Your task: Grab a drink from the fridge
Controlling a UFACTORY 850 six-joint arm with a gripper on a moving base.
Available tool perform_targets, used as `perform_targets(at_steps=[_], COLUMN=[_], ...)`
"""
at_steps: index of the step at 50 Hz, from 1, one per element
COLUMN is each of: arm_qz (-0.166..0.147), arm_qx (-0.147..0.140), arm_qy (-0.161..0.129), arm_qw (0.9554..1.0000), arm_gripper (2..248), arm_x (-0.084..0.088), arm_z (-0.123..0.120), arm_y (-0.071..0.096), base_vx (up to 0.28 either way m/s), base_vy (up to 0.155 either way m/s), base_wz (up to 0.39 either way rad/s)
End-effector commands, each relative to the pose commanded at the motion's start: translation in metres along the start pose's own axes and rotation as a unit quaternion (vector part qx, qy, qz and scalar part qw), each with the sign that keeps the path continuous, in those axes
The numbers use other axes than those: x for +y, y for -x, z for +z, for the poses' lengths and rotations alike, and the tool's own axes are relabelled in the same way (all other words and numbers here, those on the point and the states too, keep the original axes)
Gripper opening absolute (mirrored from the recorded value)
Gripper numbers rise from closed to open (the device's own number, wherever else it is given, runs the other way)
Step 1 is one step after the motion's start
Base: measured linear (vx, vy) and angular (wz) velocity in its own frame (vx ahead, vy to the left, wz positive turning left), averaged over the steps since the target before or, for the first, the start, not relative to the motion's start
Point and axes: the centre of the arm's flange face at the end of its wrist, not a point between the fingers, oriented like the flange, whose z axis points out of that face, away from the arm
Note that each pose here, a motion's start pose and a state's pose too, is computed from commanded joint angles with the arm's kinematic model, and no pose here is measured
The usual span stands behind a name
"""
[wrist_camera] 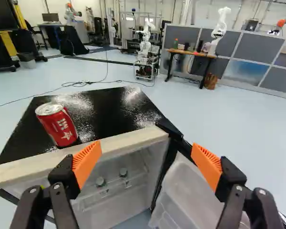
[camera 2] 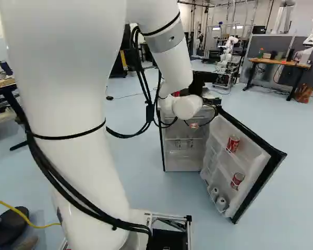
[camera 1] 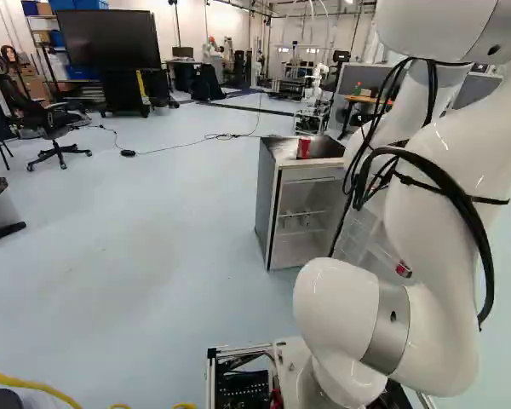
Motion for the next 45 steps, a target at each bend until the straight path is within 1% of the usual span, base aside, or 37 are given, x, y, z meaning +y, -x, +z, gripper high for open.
perform_targets(at_steps=[9,19,32,45], arm_qz=[0.01,0.024,0.045,0.067], arm_qx=[-0.024,-0.047,-0.068,-0.084], arm_qy=[0.025,0.053,0.087,0.117], arm_qw=[0.9993,0.9972,0.9929,0.9873], arm_gripper=[247,247,247,247], arm_x=[0.017,0.035,0.059,0.082], arm_z=[-0.006,-0.012,-0.017,-0.02], arm_y=[-0.002,-0.004,-0.01,-0.017], base_vx=[0.0,0.0,0.0,0.0], base_vy=[0.0,0.0,0.0,0.0], base_wz=[0.0,0.0,0.0,0.0])
